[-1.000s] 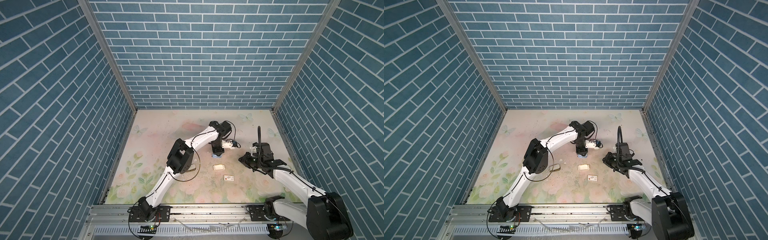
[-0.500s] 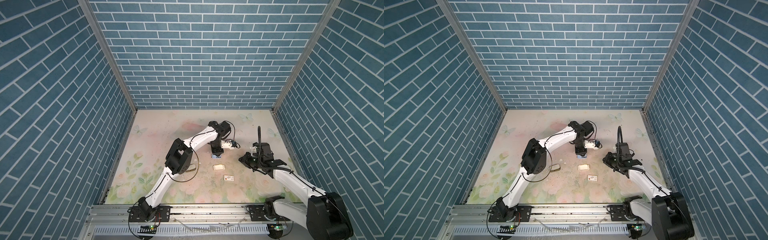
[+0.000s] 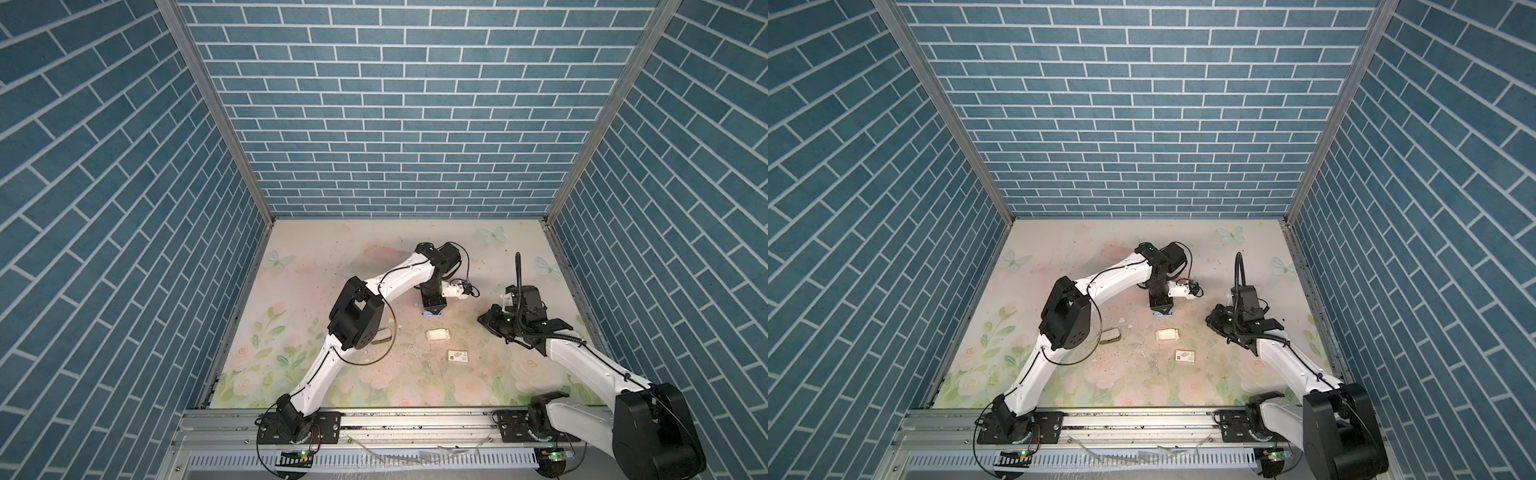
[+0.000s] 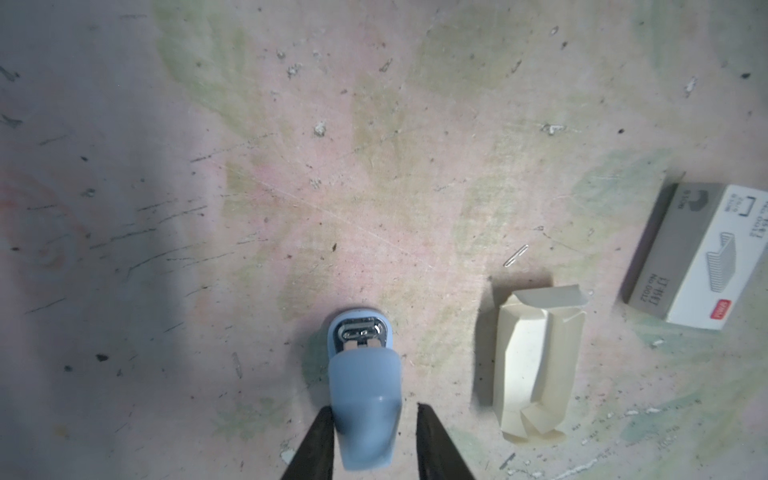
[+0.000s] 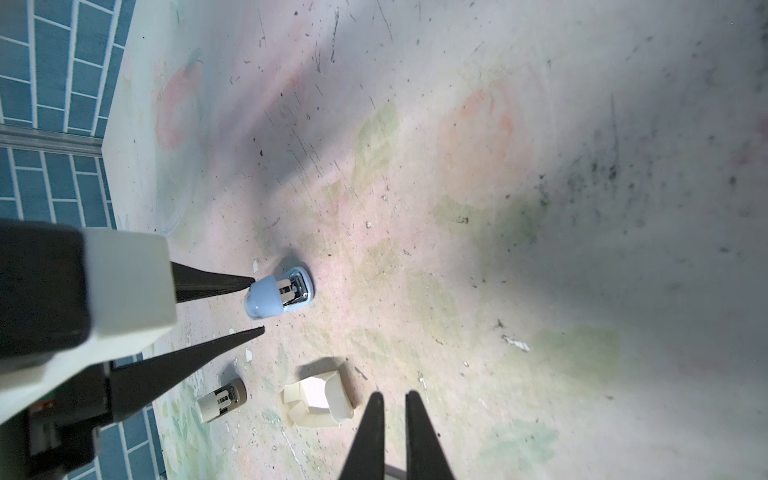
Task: Load the staples into the stapler
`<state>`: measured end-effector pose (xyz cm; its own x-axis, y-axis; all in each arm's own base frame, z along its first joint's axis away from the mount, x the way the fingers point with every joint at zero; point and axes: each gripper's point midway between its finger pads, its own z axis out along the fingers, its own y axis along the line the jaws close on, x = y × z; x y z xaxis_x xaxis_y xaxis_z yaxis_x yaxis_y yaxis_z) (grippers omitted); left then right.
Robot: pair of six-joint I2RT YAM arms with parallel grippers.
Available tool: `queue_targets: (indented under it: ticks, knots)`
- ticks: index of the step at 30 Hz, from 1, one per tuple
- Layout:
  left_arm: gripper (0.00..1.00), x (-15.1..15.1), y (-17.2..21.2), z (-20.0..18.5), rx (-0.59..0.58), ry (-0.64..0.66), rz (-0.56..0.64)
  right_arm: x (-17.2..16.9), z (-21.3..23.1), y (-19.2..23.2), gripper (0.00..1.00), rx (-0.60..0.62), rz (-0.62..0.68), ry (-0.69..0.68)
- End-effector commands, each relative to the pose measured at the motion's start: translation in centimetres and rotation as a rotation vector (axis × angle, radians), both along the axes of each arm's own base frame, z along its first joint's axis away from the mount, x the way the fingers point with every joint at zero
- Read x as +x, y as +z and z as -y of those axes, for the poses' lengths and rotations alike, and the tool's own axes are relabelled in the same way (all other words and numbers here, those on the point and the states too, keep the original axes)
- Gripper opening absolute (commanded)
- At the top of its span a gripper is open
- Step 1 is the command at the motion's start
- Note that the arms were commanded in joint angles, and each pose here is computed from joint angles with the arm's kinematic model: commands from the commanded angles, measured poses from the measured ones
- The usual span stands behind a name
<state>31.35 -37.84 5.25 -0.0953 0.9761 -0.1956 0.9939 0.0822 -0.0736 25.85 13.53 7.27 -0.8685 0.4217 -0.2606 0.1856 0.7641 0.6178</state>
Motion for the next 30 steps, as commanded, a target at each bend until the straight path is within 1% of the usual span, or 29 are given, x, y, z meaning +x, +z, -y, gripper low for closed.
queue_targets:
  ticks: [1, 3, 6, 11, 16, 20, 24, 27, 28, 30]
  knots:
    - [0.37, -0.2, 2.0, -0.1, -0.026, 0.003, 0.022, 0.7, 0.4, 0.3, 0.14, -0.03, 0.018, -0.008]
    - [0.38, -0.2, 2.2, -0.1, -0.029, 0.003, 0.023, 0.9, 0.4, 0.4, 0.15, -0.034, 0.027, -0.005]
    - [0.43, -0.2, 2.4, -0.1, -0.032, 0.003, 0.028, 1.2, 0.5, 0.5, 0.17, -0.045, 0.036, -0.005]
    - [0.47, -0.1, 2.4, -0.2, -0.033, 0.001, 0.034, 1.5, 0.5, 0.8, 0.17, -0.053, 0.041, 0.0]
    - [0.47, 0.4, 1.1, -0.5, -0.007, 0.01, 0.026, 1.7, 0.4, 0.8, 0.17, -0.052, 0.041, 0.003]
    - [0.47, 0.8, 1.0, -0.5, -0.014, 0.03, 0.017, 1.7, 0.3, 0.7, 0.17, -0.048, 0.039, 0.007]
    - [0.48, 0.9, 2.2, -0.2, -0.053, 0.033, 0.031, 1.7, 0.3, 1.0, 0.18, -0.052, 0.048, 0.01]
    - [0.49, 1.1, 3.7, -0.1, -0.082, 0.041, 0.056, 2.0, 0.3, 1.6, 0.18, -0.06, 0.084, 0.019]
    - [0.51, 1.3, 4.5, -0.1, -0.1, 0.05, 0.067, 2.2, 0.5, 1.9, 0.19, -0.07, 0.101, 0.018]
    - [0.6, 1.5, 5.9, -0.3, -0.139, 0.077, 0.083, 2.6, 0.9, 2.4, 0.23, -0.097, 0.135, 0.008]
